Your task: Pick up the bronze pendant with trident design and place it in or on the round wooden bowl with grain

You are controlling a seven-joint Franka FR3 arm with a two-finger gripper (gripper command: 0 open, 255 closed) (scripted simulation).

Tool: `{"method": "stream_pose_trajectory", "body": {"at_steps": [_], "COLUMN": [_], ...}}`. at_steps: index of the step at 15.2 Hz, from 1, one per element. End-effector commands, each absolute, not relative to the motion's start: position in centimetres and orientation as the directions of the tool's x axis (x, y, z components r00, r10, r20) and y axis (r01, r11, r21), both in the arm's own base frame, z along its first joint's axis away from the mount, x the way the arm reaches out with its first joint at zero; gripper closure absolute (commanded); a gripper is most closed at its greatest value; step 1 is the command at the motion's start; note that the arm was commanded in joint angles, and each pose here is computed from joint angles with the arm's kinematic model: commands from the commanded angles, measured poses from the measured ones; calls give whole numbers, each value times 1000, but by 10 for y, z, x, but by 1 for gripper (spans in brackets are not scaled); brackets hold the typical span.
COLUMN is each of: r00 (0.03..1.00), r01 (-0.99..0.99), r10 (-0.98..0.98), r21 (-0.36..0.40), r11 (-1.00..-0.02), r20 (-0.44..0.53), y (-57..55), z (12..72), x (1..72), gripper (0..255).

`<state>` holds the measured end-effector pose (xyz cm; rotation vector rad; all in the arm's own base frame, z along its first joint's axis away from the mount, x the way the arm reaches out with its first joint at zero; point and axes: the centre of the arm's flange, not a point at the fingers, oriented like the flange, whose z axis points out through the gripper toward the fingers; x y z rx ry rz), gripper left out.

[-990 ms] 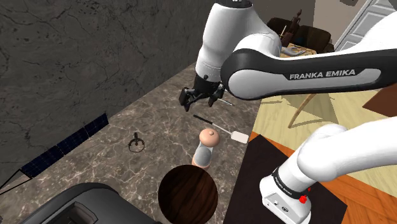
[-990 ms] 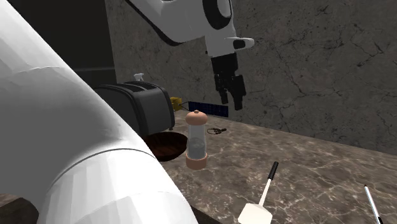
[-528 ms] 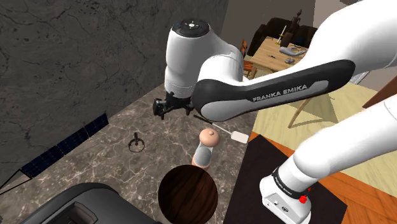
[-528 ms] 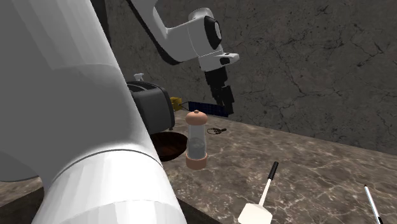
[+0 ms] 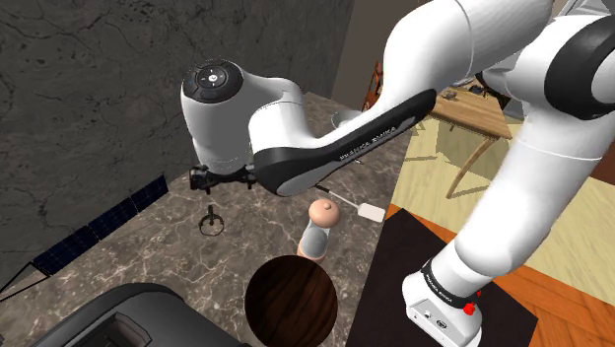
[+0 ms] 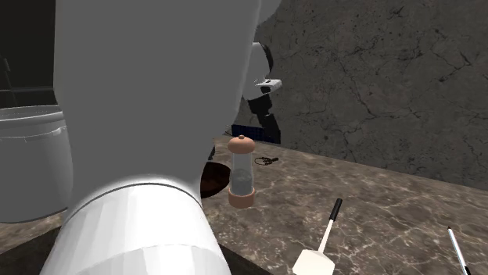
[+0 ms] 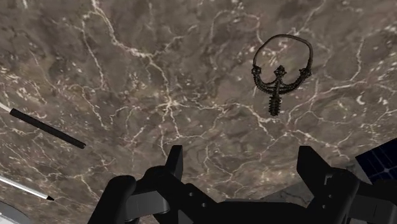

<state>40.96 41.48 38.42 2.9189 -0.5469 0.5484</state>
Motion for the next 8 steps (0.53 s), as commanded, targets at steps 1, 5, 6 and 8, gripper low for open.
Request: {"method": "stream_pose_trajectory", "body": {"at_steps": [1, 5, 6, 8], "r00": [850, 830, 830, 830], "r01": [-390, -411, -411, -411], "r10": [-340, -353, -353, -353], "r21": [49, 46, 46, 46], "r11": [-919, -910, -910, -910], "r20": [401, 431, 431, 431], "y": [435, 462, 461, 458], "z": [371, 351, 346, 336], "x": [426, 446, 448, 452], "gripper": [0, 0, 0, 0]}}
